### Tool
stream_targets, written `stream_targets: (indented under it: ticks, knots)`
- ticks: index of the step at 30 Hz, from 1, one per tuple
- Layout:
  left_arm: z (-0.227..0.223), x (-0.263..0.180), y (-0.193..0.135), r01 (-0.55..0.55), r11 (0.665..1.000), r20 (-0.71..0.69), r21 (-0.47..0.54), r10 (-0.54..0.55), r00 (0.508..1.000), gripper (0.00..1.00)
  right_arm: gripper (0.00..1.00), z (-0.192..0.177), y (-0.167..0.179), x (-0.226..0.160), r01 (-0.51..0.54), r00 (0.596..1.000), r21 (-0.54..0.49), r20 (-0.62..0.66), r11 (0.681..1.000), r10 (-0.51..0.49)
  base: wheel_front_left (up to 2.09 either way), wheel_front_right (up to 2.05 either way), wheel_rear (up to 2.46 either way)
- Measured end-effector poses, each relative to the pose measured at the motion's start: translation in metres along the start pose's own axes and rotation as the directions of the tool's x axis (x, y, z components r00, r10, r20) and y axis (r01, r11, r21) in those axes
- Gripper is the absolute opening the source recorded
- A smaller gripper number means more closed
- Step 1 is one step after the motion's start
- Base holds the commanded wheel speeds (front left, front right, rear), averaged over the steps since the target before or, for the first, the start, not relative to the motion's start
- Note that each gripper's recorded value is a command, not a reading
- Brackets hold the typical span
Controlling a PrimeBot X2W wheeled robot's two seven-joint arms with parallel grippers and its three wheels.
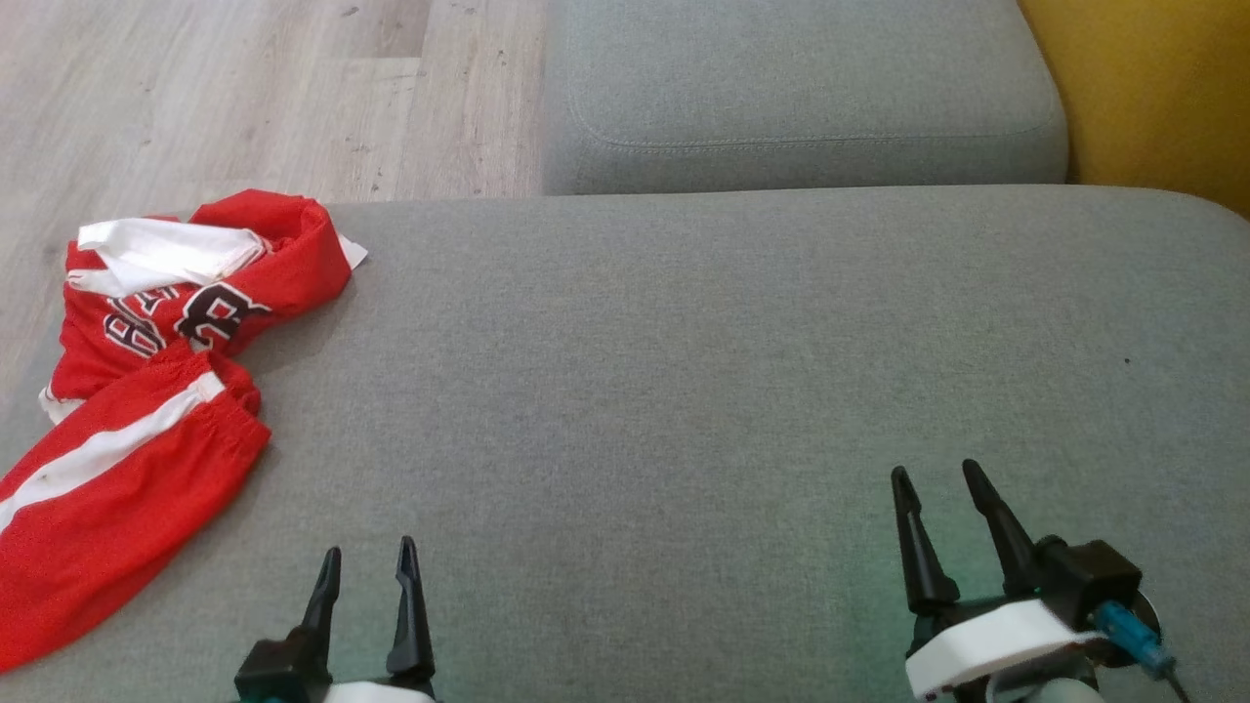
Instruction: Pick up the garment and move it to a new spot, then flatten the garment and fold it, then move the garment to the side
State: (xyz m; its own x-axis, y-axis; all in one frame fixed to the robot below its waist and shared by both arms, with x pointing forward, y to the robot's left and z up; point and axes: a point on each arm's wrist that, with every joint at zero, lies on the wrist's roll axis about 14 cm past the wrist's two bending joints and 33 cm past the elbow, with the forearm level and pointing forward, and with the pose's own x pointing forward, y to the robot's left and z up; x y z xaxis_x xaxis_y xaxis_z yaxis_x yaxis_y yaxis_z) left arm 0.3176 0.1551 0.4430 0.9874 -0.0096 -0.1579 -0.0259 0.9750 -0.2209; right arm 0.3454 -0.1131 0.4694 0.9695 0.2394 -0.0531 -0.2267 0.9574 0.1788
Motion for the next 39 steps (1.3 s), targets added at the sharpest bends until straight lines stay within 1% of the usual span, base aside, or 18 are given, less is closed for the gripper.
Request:
stream_targets:
  ticks: [6, 12, 14, 33, 39]
  knots:
    - [0.004, -0.001, 0.003, -0.008, 0.998, 0.021, 0.062, 0.007, 1.000, 1.00, 1.00, 0.000, 0.006, 0.000, -0.028, 1.000, -0.074, 0.004, 0.997, 0.029, 0.00, 0.00, 0.00]
    - [0.006, -0.003, 0.005, -0.012, 0.992, 0.041, 0.127, 0.007, 0.999, 1.00, 1.00, -0.008, 0.013, -0.005, -0.058, 0.998, -0.143, -0.020, 0.988, 0.056, 0.00, 0.00, 0.00]
    - [0.004, -0.005, 0.006, -0.015, 0.991, 0.038, 0.135, 0.010, 0.999, 1.00, 1.00, -0.008, 0.015, -0.004, -0.069, 0.998, -0.158, -0.017, 0.985, 0.067, 0.00, 0.00, 0.00]
    - [0.000, -0.008, 0.009, -0.025, 0.990, 0.029, 0.137, 0.021, 0.999, 1.00, 1.00, -0.012, 0.016, -0.003, -0.074, 0.997, -0.159, -0.029, 0.985, 0.071, 0.00, 0.00, 0.00]
    - [0.001, -0.016, 0.021, -0.070, 0.988, 0.036, 0.135, 0.066, 0.997, 1.00, 1.00, -0.014, 0.019, 0.003, -0.092, 0.995, -0.161, -0.040, 0.983, 0.087, 0.00, 0.00, 0.00]
